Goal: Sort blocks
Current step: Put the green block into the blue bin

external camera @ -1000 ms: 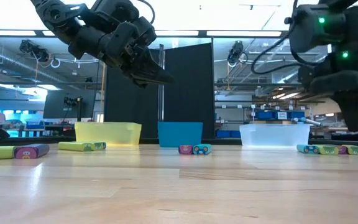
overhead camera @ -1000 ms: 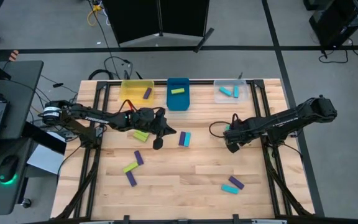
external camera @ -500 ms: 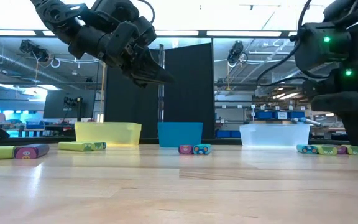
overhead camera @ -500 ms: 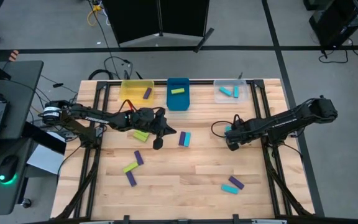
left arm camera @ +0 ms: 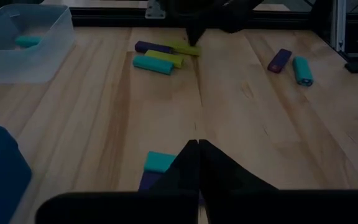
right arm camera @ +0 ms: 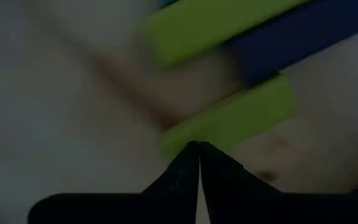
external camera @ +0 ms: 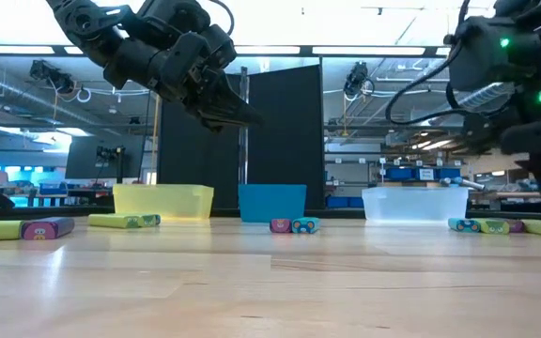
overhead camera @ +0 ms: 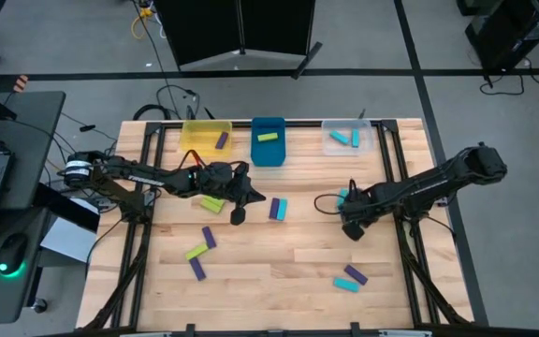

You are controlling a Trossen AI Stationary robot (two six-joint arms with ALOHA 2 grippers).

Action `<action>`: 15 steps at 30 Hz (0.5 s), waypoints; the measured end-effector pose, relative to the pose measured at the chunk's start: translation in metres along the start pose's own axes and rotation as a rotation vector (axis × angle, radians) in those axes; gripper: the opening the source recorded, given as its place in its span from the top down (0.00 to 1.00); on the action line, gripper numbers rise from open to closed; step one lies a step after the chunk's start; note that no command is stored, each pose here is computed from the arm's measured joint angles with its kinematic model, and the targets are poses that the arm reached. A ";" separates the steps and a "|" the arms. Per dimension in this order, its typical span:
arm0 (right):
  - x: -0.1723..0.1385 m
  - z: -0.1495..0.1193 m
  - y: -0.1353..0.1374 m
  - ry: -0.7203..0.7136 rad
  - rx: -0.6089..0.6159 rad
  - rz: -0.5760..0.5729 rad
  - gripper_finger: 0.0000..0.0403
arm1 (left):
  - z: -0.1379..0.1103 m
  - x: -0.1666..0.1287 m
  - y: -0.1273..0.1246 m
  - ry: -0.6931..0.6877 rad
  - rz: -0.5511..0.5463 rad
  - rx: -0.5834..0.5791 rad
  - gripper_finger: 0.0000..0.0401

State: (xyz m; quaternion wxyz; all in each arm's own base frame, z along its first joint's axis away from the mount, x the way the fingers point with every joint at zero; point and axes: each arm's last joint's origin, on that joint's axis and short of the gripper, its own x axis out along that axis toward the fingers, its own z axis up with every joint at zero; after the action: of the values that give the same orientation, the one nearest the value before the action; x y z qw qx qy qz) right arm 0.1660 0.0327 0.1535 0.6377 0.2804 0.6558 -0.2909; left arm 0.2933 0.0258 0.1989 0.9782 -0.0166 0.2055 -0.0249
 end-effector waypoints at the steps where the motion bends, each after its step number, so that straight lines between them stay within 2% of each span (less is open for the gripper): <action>1: -0.001 -0.001 0.002 0.011 -0.023 0.017 0.92 | 0.000 0.000 0.000 0.000 0.000 -0.001 0.97; 5: -0.005 -0.007 0.010 0.023 -0.090 0.050 0.91 | 0.000 0.000 0.000 0.000 0.000 -0.002 0.97; 8: -0.012 -0.009 0.016 0.000 -0.077 0.062 0.91 | 0.000 0.000 0.000 0.000 0.000 -0.003 0.97; 11: -0.021 -0.008 0.024 -0.042 0.000 0.093 0.88 | 0.000 0.000 0.000 0.000 0.000 -0.004 0.97; 15: -0.024 -0.011 0.028 -0.055 0.204 0.100 0.79 | 0.000 0.000 0.000 0.002 0.000 -0.005 0.97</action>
State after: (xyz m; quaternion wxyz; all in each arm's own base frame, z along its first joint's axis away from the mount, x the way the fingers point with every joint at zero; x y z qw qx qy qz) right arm 0.1798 0.0595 0.1768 0.6375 0.3680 0.5901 -0.3316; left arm 0.2932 0.0258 0.1988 0.9780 -0.0191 0.2064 -0.0244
